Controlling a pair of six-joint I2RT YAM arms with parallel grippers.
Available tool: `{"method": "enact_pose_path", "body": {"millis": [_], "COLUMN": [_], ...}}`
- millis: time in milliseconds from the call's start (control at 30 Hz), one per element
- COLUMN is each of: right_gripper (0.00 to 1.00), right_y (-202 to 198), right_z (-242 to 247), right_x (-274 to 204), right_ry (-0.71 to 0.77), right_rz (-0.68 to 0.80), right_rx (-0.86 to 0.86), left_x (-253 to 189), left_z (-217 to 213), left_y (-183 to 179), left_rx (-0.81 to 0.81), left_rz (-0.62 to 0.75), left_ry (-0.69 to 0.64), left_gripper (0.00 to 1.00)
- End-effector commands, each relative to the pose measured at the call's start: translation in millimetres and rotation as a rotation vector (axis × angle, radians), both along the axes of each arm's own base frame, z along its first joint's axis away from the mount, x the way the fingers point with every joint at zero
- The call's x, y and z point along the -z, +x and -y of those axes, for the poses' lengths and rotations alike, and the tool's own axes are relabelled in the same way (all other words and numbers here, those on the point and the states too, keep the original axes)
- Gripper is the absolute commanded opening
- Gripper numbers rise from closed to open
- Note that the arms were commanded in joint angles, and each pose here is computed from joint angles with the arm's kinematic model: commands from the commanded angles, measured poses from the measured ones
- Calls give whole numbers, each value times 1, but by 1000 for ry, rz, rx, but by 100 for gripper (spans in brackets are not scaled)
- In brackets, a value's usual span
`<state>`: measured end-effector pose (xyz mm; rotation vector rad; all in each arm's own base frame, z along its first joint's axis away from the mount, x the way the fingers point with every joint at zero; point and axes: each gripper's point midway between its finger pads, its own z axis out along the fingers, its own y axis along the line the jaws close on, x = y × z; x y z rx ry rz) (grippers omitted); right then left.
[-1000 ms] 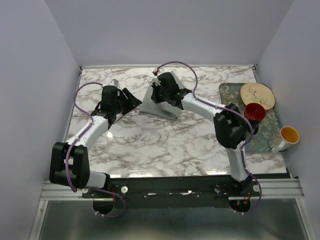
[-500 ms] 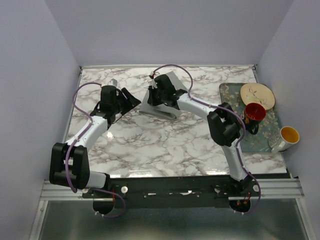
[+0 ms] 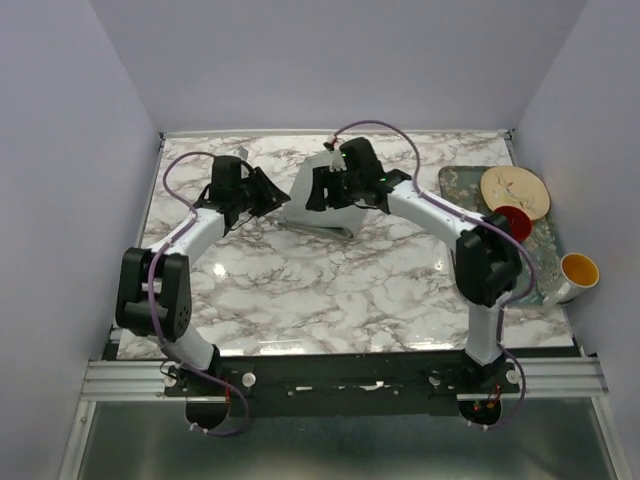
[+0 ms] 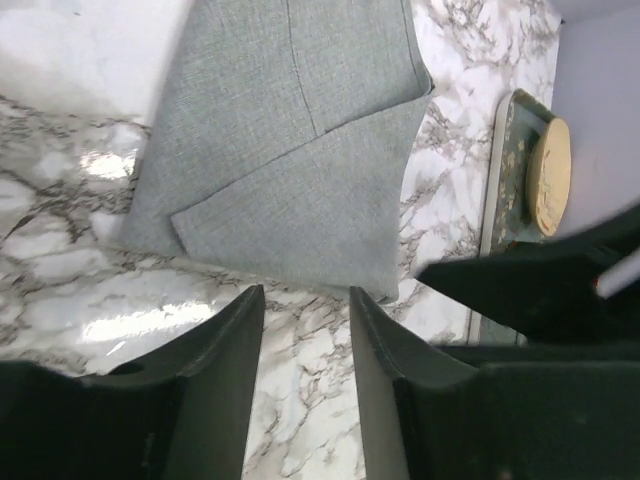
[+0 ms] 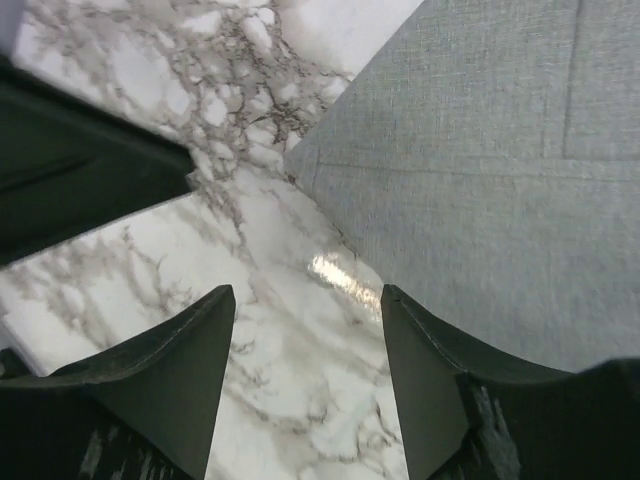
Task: Fold the napkin, place the utensils inside, and roll it up
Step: Fold the napkin
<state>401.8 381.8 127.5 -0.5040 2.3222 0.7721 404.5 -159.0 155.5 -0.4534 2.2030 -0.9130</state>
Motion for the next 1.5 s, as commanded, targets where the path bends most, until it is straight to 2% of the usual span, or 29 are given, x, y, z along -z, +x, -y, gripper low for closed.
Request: {"method": "enact_pose_path", "body": {"millis": [0,133,233,267,333,467,800,1467], "right_gripper": [67,65,61,61,61,59,57,57], "right_y": [-25,-32,-31,-30,-29,-29,-27,-20], "right_z": [63,83,91,92,94,90,93,87], "right_x": [5,13,10,10,10,8,3,-1], "right_ry": [39,29,44,48,50,74,67,93], "right_rz": [-130,-116,-114,-115,-112,-119,-87,-99], "right_rx": [27,35,54,56,63,49,59,66], "left_x": [16,31,39,40,44,53,66,94], "left_z": [40,51,44,42,41,36,20,20], "left_y": [19,25,22,19,11,5,24,32], "left_rx": [134,159,134,139,112,70,18,37], "left_rz": [-68,-103,-131,-119,-119,-123,-155,-231], "left_ry": [-84,-96,-26,19,86,138,256,306], "left_gripper": [43,47,61,68,70,70,65,66]}}
